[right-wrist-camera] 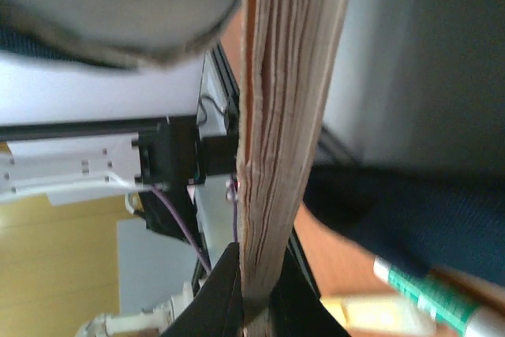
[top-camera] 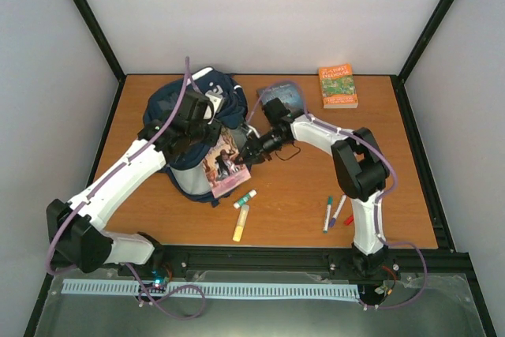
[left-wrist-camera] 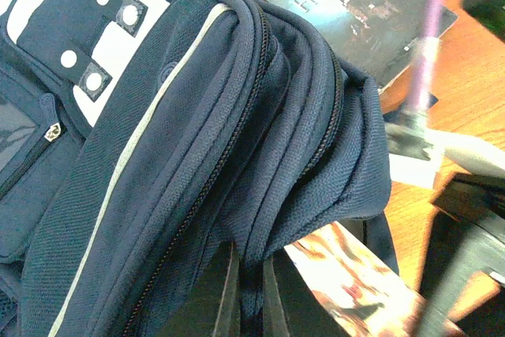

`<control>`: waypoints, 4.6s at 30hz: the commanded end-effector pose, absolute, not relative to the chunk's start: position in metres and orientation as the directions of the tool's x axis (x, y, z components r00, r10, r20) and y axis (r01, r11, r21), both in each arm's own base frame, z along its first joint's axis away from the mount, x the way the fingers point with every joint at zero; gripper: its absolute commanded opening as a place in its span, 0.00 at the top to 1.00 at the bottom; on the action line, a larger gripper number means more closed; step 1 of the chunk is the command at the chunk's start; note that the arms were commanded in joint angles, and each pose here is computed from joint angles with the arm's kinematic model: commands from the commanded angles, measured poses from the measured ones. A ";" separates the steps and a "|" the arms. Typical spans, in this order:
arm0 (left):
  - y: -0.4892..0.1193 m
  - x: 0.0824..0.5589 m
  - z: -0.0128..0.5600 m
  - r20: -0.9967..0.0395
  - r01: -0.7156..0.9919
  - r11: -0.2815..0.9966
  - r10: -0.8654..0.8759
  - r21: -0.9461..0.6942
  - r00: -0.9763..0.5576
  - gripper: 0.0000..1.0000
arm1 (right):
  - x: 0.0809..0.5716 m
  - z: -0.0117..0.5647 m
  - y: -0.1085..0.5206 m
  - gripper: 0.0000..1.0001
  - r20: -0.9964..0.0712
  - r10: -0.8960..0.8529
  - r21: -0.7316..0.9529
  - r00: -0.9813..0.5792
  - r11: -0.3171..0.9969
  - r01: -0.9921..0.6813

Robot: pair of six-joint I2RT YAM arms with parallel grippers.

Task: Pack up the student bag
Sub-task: Place the book in the student bag.

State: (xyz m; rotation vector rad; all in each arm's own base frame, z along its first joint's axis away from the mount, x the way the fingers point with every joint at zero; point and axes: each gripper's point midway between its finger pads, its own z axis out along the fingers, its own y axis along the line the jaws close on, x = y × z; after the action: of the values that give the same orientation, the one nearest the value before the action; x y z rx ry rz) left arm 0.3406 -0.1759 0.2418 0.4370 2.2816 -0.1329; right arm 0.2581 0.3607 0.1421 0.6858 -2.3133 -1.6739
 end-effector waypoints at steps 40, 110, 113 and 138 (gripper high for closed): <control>-0.170 0.333 0.303 -0.868 0.345 0.938 0.139 -0.039 -0.476 0.99 | 0.310 0.119 0.366 0.42 -0.483 -0.399 0.599 -0.779 0.499 -0.627; -0.172 0.335 0.300 -0.847 0.375 0.917 0.091 -0.133 -0.523 0.99 | 0.365 0.076 0.472 0.89 -0.248 -0.856 -0.847 0.454 -0.035 -0.530; -0.172 0.335 0.299 -0.846 0.374 0.918 0.092 -0.133 -0.525 0.99 | 0.364 0.074 0.472 0.88 -0.252 -0.856 -0.844 0.452 -0.034 -0.535; -0.165 0.343 0.279 -0.817 0.327 0.941 0.116 -0.092 -0.565 0.95 | 0.249 0.119 0.413 0.64 -0.346 -0.815 -0.672 0.464 -0.130 -0.729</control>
State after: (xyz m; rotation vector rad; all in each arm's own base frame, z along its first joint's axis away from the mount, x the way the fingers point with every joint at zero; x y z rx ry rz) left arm 0.3292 -0.1660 0.2502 0.3676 2.2634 -0.2869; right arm 0.2816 0.4319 0.1106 3.3784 -2.2192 0.5027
